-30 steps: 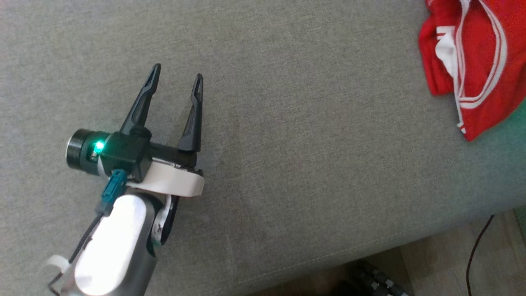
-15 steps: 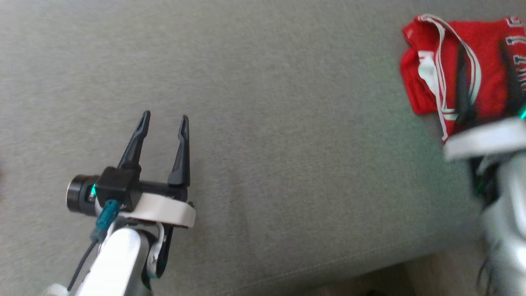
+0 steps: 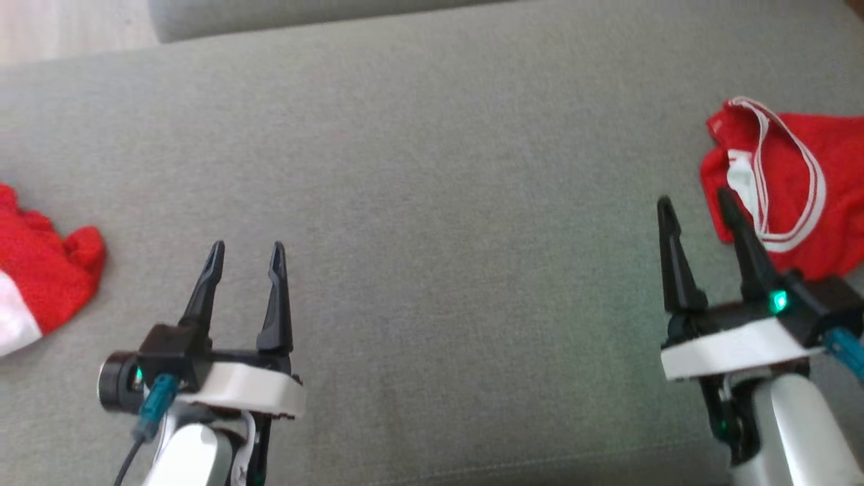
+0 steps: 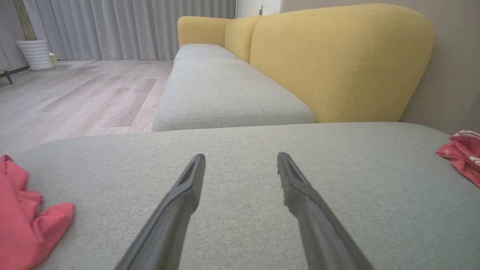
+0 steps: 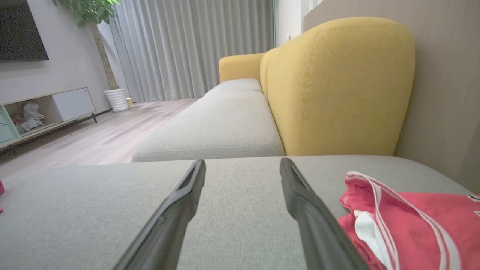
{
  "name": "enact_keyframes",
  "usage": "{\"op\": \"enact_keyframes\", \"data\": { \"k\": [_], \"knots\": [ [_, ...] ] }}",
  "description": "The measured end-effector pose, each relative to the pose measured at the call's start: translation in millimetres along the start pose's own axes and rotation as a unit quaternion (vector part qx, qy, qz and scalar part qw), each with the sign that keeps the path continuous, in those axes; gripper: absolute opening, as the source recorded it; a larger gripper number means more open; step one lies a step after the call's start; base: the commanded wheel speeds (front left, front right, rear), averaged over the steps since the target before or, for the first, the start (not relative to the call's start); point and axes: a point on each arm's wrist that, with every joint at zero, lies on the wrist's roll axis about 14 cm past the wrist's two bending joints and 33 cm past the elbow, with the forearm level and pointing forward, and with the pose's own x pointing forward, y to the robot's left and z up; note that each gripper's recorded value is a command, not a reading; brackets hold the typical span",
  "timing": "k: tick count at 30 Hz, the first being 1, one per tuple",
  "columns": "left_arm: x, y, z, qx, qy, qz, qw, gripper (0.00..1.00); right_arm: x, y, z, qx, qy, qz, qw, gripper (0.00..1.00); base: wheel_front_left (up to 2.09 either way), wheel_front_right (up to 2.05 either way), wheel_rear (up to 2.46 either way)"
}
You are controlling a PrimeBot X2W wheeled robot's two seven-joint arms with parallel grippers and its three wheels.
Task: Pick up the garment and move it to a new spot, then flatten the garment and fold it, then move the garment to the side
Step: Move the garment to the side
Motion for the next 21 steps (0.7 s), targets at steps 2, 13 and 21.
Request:
{"op": "enact_keyframes", "data": {
  "k": [2,13,21],
  "knots": [
    [-7,3,4,0.002,-0.003,0.006,1.0,1.0,-7,4,0,0.002,0.004,0.002,1.0,1.0,0.0,0.0,0.0],
    [-51,19,6,0.01,0.003,0.041,0.999,1.0,-41,19,6,0.016,0.014,0.008,1.0,1.0,0.0,0.0,0.0],
    [-67,25,7,0.012,0.004,0.054,0.998,1.0,-52,19,11,0.018,0.011,0.003,1.0,1.0,0.0,0.0,0.0]
  ]
}}
